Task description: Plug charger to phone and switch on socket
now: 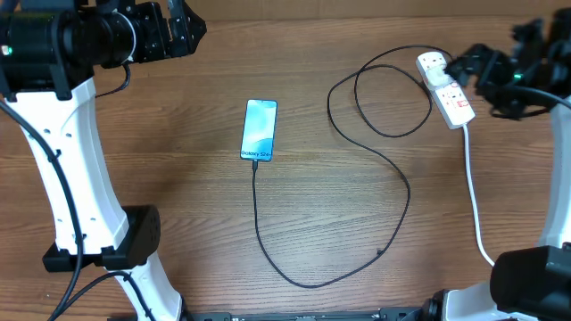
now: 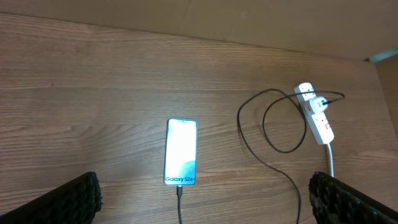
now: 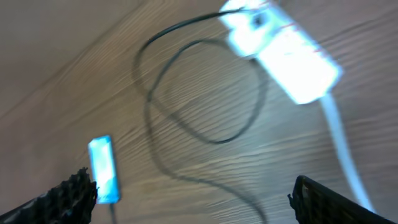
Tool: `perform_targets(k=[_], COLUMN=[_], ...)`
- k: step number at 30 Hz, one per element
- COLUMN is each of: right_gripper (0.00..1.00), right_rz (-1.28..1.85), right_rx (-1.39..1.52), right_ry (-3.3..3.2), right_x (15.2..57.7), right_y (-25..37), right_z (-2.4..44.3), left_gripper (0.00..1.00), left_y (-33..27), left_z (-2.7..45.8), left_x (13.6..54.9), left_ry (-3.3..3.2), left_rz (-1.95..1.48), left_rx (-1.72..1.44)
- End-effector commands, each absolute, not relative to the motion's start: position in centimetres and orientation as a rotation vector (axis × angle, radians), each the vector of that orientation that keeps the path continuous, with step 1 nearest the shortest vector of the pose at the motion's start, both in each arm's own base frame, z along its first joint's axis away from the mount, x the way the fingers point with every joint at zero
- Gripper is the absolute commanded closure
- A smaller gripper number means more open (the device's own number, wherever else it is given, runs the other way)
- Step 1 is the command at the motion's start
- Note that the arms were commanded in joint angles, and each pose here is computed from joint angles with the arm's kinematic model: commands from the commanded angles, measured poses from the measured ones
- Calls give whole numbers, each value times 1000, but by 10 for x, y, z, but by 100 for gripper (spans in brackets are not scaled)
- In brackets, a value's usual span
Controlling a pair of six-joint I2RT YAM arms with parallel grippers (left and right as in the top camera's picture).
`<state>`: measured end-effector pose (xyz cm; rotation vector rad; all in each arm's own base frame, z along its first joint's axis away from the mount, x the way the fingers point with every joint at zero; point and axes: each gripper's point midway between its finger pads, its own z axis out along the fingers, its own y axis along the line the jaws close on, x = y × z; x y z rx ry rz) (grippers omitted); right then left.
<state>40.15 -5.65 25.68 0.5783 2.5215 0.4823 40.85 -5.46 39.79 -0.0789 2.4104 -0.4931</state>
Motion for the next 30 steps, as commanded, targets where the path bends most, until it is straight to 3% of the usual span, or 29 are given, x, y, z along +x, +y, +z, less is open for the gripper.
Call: perform_targets(k=[1,14,22,30], right_gripper=[0,0,0,0], right_rz=[318,256,131,140], right_rx=[661,760,845,898], right_ry=[2483,2491,2425,2469], right_x=[396,444,471,490], right_y=[-92,-131,-161,-168], right_z=[264,203,179,124], left_gripper=[0,0,0,0], left_y=[-51,-16,-16,-16], left_z=[402,389,389,389], left_x=[405,412,412,412], left_ry=[2400,2422,2422,2422], left_rz=[-455,-228,-229,-229], left_rx=[-114,-266,-267,-266])
